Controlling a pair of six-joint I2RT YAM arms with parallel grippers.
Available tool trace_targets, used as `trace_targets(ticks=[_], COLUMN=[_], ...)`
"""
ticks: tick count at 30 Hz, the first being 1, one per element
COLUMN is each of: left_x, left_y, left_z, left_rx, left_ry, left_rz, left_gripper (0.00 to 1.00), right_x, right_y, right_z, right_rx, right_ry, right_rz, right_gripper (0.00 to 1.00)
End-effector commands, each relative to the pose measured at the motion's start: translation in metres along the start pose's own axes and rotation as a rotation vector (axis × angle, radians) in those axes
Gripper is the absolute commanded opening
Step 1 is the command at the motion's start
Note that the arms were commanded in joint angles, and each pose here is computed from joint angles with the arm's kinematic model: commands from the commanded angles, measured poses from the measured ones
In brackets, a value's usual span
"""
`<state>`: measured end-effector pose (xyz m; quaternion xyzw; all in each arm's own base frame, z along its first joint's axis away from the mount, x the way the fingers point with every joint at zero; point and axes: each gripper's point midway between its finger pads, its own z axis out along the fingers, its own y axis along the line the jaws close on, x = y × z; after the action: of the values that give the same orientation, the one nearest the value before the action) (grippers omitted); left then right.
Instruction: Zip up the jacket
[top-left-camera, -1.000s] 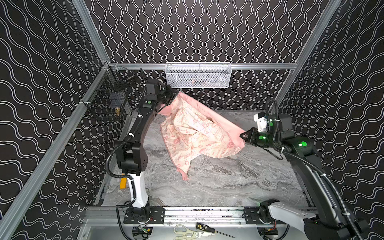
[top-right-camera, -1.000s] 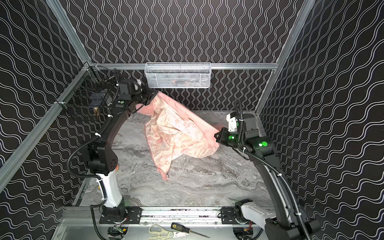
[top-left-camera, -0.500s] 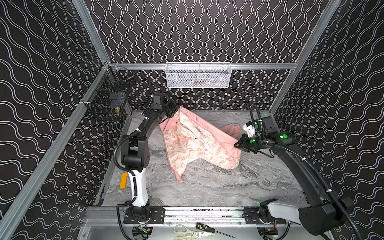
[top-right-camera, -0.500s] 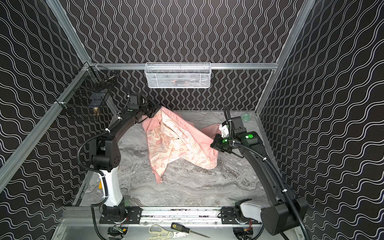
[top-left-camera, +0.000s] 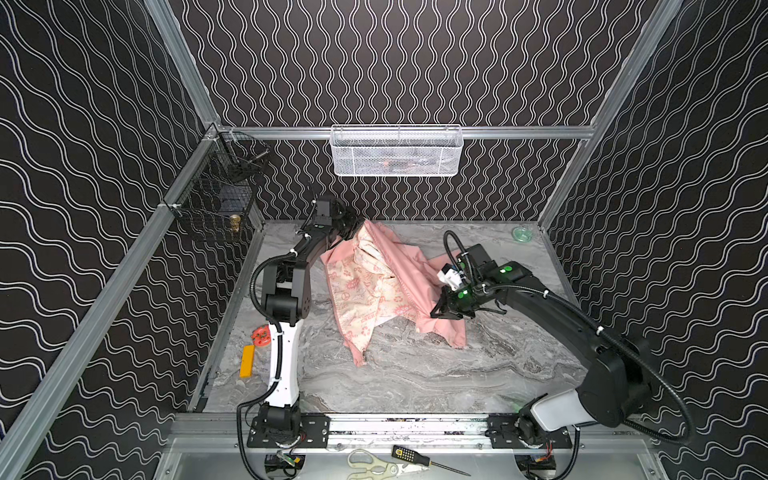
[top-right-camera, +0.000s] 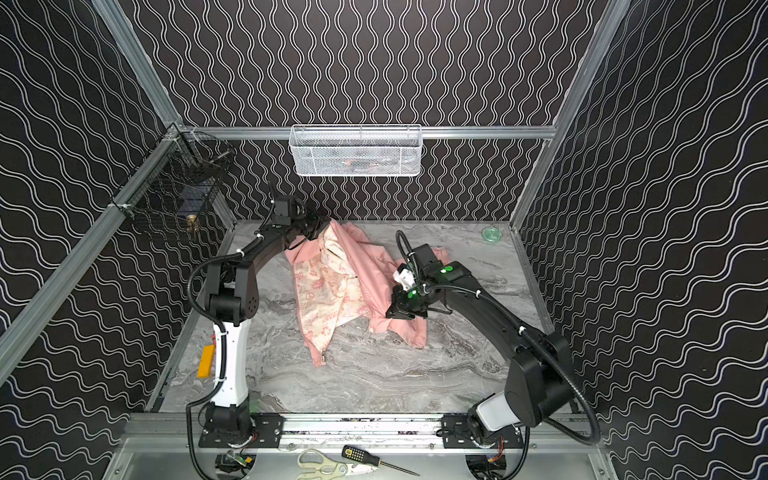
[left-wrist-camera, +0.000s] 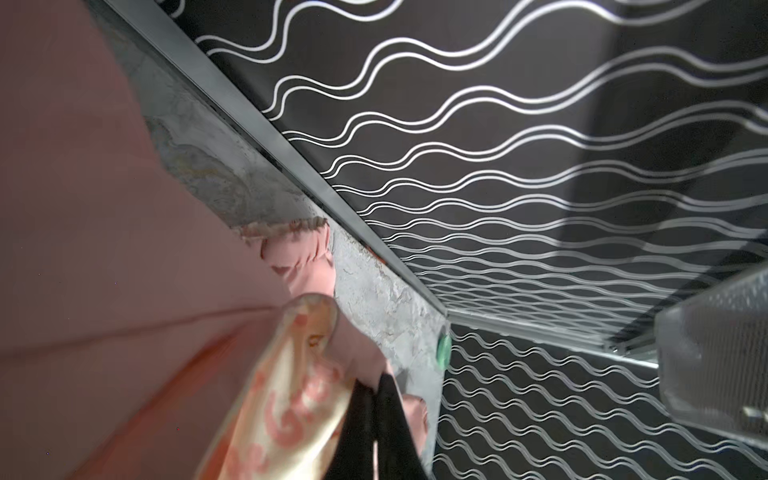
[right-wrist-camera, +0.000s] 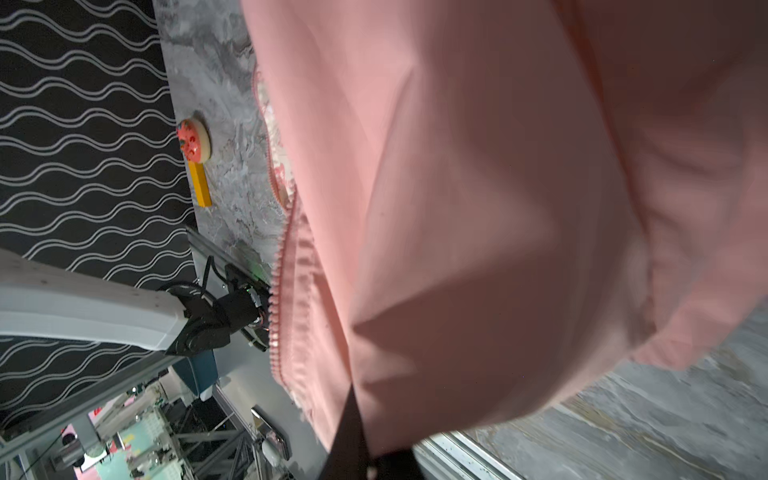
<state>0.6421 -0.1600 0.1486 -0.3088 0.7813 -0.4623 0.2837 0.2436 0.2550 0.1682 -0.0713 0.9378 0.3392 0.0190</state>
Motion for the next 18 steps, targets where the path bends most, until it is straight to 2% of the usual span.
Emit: trace_targets(ticks=[1,3,6,7,8,10,14,16,18], left_x=[-0.026,-0.032,-0.044,-0.047,-0.052,-0.059,-0.064,-0.062,-0.053], left_y=[-0.025,-0.017,-0.007,-0.004,0.000,0.005,0.007,0.006,0.004], left_z=[-0.007,-0.017,-0.038,-0.045,-0.050,-0.059,-0.080,-0.092,-0.105], left_rx=[0.103,0.033,-0.062,-0.091,-0.110,-0.126,-0.172,-0.195,-0.219], left_ry=[-0.087,-0.107,-0.146,-0.154,-0.158,-0.153,-0.153,-0.147,-0.128], left_rz=[-0.006,0.010,0.048,0.053,0.052,0.049,0.077,0.097,0.131], left_gripper=[0.00,0.00,0.27,0.36,0.41,0.49,0.53,0.54,0.54], right_x=[0.019,0.021,0.020,0.018,0.015,0.007,-0.026,-0.052,-0.081], right_y=[0.017,0.016,0.014,0.013,0.013,0.015,0.005,-0.013,-0.044], right_z=[0.012,0.017,0.020,0.021,0.019,0.014,0.000,-0.009,-0.019], right_rx=[-0.066,-0.054,-0.044,-0.033,-0.024,-0.022,0.041,0.088,0.149], right_ry=[0.120,0.153,0.171,0.167,0.157,0.134,0.023,-0.049,-0.124], right_rz=[-0.056,-0.065,-0.075,-0.078,-0.083,-0.094,-0.073,-0.016,0.092], right_gripper=[0.00,0.09,0.30,0.42,0.50,0.60,0.68,0.70,0.70])
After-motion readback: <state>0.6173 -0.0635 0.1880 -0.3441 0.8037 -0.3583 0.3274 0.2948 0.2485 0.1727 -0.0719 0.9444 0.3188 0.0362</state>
